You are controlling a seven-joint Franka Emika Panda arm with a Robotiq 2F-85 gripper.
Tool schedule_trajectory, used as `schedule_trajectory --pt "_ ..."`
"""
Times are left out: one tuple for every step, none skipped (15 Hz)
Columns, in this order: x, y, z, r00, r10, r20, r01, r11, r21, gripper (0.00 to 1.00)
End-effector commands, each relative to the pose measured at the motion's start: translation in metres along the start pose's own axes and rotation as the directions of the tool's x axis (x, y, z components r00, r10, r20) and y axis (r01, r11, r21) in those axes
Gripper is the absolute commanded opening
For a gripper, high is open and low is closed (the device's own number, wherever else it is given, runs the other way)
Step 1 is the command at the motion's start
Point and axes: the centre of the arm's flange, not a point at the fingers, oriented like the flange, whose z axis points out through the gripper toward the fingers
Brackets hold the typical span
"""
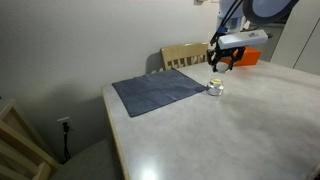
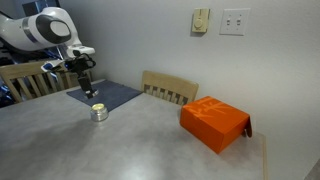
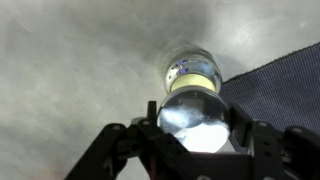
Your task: Remove the lid from the silver container
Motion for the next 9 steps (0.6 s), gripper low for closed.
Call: schedule_trajectory --pt "0.000 0.000 0.001 1.000 0.000 0.001 0.000 1.000 -0.001 0.44" --pt "0.003 -0.003 0.015 1.000 -0.005 0.011 0.005 1.000 -0.002 0.44" --pt "0.004 -0.004 0.018 1.000 -0.002 0.024 0.002 1.000 0.002 0.44" --pt "0.007 0.000 0.015 0.999 0.000 0.039 0.000 1.000 0.001 0.44" --pt "0.012 0.009 0.010 0.999 0.012 0.040 -0.014 0.999 0.032 0.44" --pt "0.015 0.016 0.003 0.999 0.036 0.032 -0.038 0.997 0.064 0.44" --pt "0.018 0.025 -0.007 0.998 0.063 0.016 -0.065 0.993 0.100 0.44" --pt "0.023 0.033 -0.016 0.996 0.091 -0.007 -0.089 0.986 0.142 0.44" --pt "0.028 0.042 -0.029 0.991 0.126 -0.039 -0.117 0.975 0.190 0.44"
